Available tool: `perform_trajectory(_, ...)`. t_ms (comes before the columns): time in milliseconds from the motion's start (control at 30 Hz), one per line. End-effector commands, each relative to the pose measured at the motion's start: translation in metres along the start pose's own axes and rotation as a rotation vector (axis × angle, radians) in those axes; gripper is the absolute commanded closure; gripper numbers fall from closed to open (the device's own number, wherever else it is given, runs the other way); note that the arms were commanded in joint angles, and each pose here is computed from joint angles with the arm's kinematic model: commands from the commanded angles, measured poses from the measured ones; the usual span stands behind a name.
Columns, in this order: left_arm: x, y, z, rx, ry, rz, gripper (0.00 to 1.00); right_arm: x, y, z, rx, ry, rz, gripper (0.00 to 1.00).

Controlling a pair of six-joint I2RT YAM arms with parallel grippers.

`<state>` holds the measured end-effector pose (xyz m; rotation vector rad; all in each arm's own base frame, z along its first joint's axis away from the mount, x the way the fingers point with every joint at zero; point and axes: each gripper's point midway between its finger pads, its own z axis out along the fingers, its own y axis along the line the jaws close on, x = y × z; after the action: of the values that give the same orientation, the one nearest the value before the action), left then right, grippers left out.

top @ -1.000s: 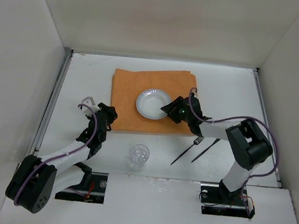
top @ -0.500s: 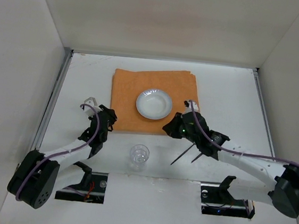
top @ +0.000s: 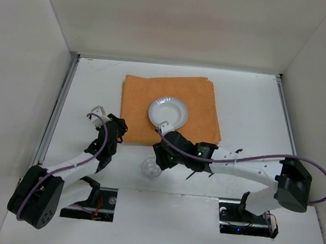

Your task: Set the dinner table for one person

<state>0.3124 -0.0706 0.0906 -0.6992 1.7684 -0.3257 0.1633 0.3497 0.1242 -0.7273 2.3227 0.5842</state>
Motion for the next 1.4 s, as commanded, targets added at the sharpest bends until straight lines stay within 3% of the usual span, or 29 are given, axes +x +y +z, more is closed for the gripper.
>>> perform_trajectory(0, -0.019, -0.011, 0.0, 0.028, -0.057, -0.032, 0.66, -0.006, 0.011, -0.009, -0.016, 0.008, -0.073, 0.49)
perform_trajectory(233, -0.021, -0.011, -0.002, 0.031, -0.064, -0.039, 0.65, 0.006, 0.021, 0.0, -0.04, 0.048, -0.085, 0.53)
perform_trajectory(367, -0.022, -0.009, 0.0, 0.02, -0.066, -0.038, 0.64, 0.012, 0.019, 0.014, -0.014, 0.079, -0.093, 0.64)
perform_trajectory(500, -0.024, -0.011, -0.003, 0.033, -0.073, -0.043, 0.64, 0.012, 0.019, 0.023, 0.002, 0.079, -0.095, 0.81)
perform_trajectory(600, -0.025, -0.01, -0.002, 0.028, -0.074, -0.045, 0.64, -0.003, 0.02, 0.016, 0.009, 0.042, -0.086, 0.91)
perform_trajectory(733, -0.027, -0.012, -0.005, 0.04, -0.084, -0.05, 0.64, -0.051, 0.015, -0.013, -0.022, -0.093, -0.02, 0.94)
perform_trajectory(867, -0.023, -0.012, -0.003, 0.04, -0.067, -0.048, 0.64, -0.115, -0.031, -0.035, -0.008, -0.265, 0.101, 0.93)
perform_trajectory(1000, -0.021, -0.019, -0.004, 0.059, -0.06, -0.046, 0.64, -0.169, -0.121, -0.034, 0.126, -0.383, 0.231, 0.93)
perform_trajectory(1200, -0.02, -0.025, -0.008, 0.086, -0.047, -0.041, 0.64, -0.221, -0.262, -0.015, 0.365, -0.417, 0.389, 0.93)
perform_trajectory(1367, -0.015, -0.032, -0.009, 0.109, -0.021, -0.036, 0.64, -0.231, -0.338, 0.002, 0.494, -0.355, 0.476, 0.94)
